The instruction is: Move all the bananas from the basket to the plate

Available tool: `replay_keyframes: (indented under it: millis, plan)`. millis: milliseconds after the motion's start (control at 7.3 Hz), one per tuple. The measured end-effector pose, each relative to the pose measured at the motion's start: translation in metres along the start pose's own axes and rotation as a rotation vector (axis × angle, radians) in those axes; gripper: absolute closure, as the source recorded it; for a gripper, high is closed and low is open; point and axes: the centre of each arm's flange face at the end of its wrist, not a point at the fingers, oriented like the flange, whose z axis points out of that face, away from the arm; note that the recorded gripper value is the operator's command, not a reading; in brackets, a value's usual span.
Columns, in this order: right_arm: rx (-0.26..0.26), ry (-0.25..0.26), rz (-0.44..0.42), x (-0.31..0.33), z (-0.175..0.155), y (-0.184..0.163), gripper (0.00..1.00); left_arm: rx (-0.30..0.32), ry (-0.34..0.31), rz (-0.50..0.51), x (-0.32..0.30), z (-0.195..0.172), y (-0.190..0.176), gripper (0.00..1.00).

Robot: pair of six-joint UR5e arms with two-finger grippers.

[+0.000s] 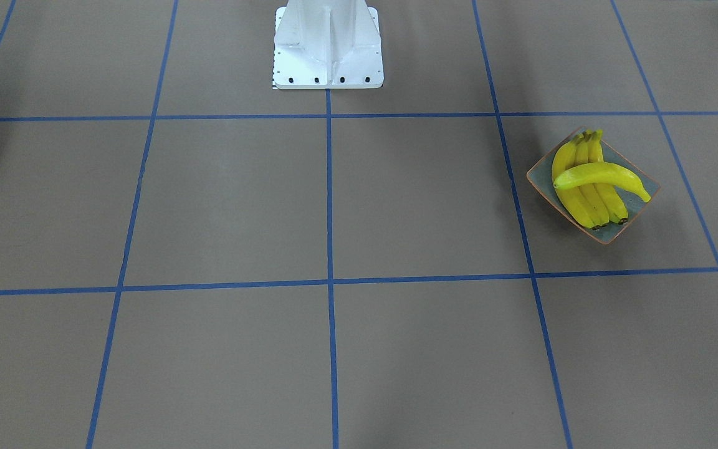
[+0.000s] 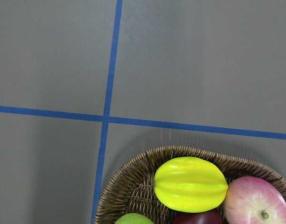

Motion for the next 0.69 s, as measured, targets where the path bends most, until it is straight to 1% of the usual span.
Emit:
replay_keyframes:
  millis: [685]
  plan:
    - [-0.002, 0.0, 0.003, 0.0006, 0.0008, 0.0016, 0.0, -0.001, -0.001, -0.001, -0.0004, 0.0004, 0.0003, 0.0]
